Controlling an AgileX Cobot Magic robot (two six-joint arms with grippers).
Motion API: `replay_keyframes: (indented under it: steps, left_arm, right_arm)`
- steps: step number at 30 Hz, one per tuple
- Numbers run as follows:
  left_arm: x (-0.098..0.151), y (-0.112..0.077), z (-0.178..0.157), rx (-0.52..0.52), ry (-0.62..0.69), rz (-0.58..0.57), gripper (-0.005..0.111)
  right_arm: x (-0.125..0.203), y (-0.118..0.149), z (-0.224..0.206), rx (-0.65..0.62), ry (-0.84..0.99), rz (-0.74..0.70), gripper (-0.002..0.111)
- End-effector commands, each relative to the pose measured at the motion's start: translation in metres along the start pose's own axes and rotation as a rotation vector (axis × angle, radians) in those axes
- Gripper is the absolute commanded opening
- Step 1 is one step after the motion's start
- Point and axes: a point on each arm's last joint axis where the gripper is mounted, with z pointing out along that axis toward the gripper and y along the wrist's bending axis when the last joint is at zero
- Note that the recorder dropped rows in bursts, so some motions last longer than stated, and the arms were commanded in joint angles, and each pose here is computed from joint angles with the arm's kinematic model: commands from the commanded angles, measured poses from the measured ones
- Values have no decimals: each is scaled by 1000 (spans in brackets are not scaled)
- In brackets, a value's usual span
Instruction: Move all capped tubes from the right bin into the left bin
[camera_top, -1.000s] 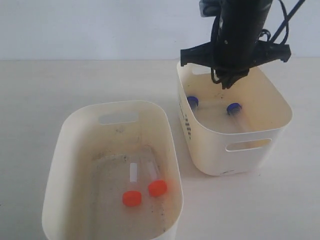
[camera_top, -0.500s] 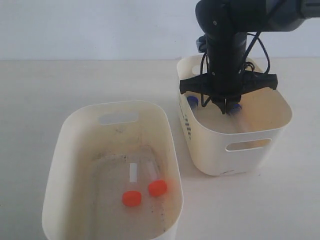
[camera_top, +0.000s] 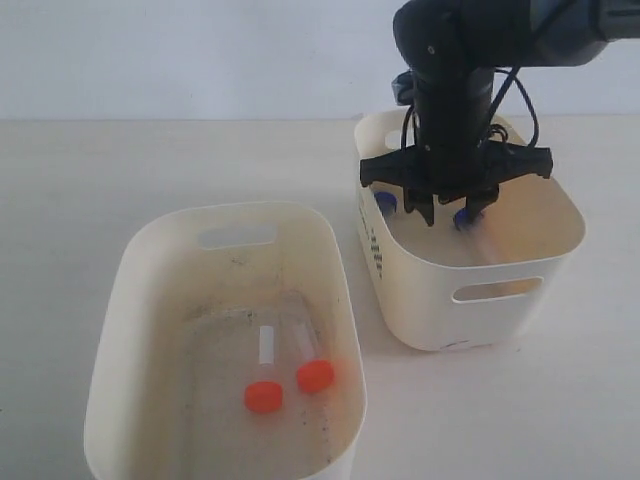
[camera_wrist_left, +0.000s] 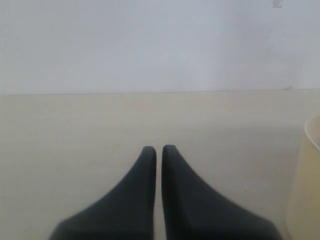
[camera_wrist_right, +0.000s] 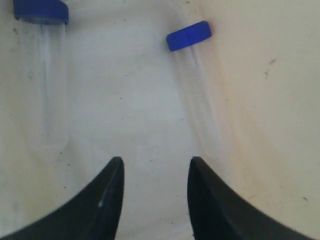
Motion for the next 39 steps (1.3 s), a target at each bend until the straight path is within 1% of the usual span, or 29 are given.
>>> replay_keyframes:
  steps: [1,3,5,8,11,15,19,20,24,26,30,33,39]
  left_arm:
    - [-2,0,0,1,-7,-16,4]
    - [-2,0,0,1,-7,-16,4]
    - [-2,0,0,1,-7,-16,4]
    - [-2,0,0,1,-7,-16,4]
    - [-2,0,0,1,-7,-16,4]
    - [-2,0,0,1,-7,-16,4]
    - [-2,0,0,1,-7,-16,4]
    - [-2,0,0,1,-7,-16,4]
    - [-2,0,0,1,-7,-16,4]
    - [-2,0,0,1,-7,-16,4]
    - [-2,0,0,1,-7,-16,4]
    - [-2,0,0,1,-7,-16,4]
    - [-2,0,0,1,-7,-16,4]
  right_arm:
    - [-4,5,-1,-83,-22,18,40]
    - [-6,5,-4,-102,-43,22,40]
    - [-10,2,-10,-124,-69,65,40]
    - [-17,-10,-15,-135,-92,112,40]
    - [-21,-18,-11,-130,-76,144,40]
    - [-21,-16,2,-102,-63,115,40]
    - [-21,-18,6,-65,-59,116,41]
    - [-21,-18,6,-63,-58,116,44]
    - [-21,-18,6,-60,-58,103,76]
    - [-21,-19,6,-51,-58,88,82]
    - [-17,-23,11,-8,-55,70,82]
    - [-10,-23,22,-18,-52,75,82]
    - [-9,-22,24,-25,-56,82,82]
